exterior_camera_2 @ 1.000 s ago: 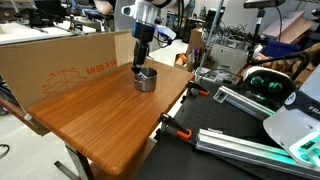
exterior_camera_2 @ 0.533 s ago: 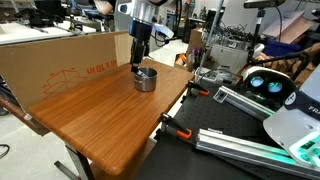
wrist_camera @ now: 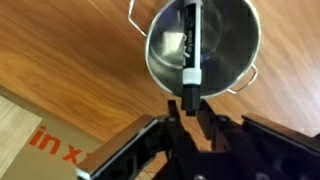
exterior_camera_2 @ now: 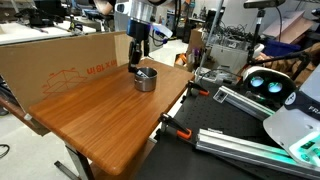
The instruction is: Remove the marker from the silver pot.
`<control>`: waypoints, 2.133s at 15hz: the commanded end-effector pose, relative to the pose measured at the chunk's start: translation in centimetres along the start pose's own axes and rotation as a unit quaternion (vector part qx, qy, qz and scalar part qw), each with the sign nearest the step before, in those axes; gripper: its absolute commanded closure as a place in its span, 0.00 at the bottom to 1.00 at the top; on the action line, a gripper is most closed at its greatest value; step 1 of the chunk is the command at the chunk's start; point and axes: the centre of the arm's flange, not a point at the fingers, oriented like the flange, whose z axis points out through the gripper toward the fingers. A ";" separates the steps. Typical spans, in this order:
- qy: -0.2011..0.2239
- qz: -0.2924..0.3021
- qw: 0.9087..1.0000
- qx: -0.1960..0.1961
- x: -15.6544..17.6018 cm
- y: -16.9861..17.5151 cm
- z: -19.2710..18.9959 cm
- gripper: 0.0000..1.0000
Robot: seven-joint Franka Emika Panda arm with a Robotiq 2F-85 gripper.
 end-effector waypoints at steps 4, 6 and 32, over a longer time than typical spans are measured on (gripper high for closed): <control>-0.004 0.001 1.000 0.012 0.2 0.3 -0.2 0.95; -0.004 0.000 1.000 0.011 0.2 0.2 -0.4 0.95; 0.094 0.003 0.995 0.032 9.0 -4.6 -5.4 0.95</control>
